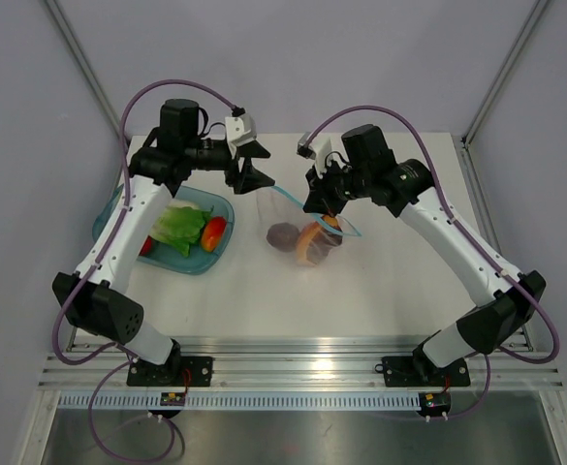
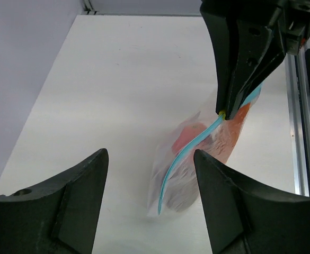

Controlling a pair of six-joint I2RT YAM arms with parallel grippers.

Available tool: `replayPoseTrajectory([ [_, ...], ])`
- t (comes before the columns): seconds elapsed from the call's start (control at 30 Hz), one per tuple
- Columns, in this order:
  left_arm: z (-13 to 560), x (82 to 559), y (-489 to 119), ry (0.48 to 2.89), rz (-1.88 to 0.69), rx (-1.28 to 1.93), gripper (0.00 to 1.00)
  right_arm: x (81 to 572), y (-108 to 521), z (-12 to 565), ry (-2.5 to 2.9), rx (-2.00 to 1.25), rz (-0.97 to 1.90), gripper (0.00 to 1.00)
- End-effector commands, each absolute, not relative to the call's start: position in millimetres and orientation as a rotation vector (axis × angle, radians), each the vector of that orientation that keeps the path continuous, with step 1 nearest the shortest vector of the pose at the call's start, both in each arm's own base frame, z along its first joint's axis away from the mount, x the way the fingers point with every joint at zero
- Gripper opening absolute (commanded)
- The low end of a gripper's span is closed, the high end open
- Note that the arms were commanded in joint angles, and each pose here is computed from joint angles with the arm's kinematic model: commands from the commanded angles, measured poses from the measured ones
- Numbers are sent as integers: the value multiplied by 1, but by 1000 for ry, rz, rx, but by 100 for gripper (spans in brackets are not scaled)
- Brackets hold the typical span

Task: Place the food in the zip-top bag and seal the zipper
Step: Zip the zipper food storage bag at the center of the board.

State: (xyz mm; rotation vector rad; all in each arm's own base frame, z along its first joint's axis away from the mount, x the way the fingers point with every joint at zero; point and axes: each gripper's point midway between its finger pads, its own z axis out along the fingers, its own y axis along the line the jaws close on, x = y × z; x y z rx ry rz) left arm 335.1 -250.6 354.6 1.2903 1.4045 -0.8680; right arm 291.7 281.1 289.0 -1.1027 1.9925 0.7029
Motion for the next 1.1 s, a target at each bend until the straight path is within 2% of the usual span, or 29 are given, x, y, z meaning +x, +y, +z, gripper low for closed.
replayPoseTrajectory([
  [0.0, 374, 307, -262, 1224, -856, 1421, 69, 279, 287, 320, 1838, -1164, 746, 0],
  [0.33, 342, 276, -285, 1247, -967, 1514, 72, 274, 288, 319, 1847, -1175, 772, 0],
  [0.43, 334, 270, -288, 1266, -1008, 1534, 71, 274, 287, 319, 1851, -1174, 769, 0],
  [0.57, 320, 265, -290, 1305, -1046, 1556, 63, 274, 287, 318, 1859, -1174, 766, 0],
  [0.83, 300, 273, -297, 1368, -1064, 1546, 60, 272, 286, 313, 1875, -1178, 777, 0],
  [1.0, 292, 274, -302, 1390, -1105, 1548, 50, 272, 286, 310, 1882, -1179, 773, 0],
  [1.07, 287, 275, -303, 1408, -1118, 1551, 39, 274, 287, 309, 1884, -1178, 770, 0],
])
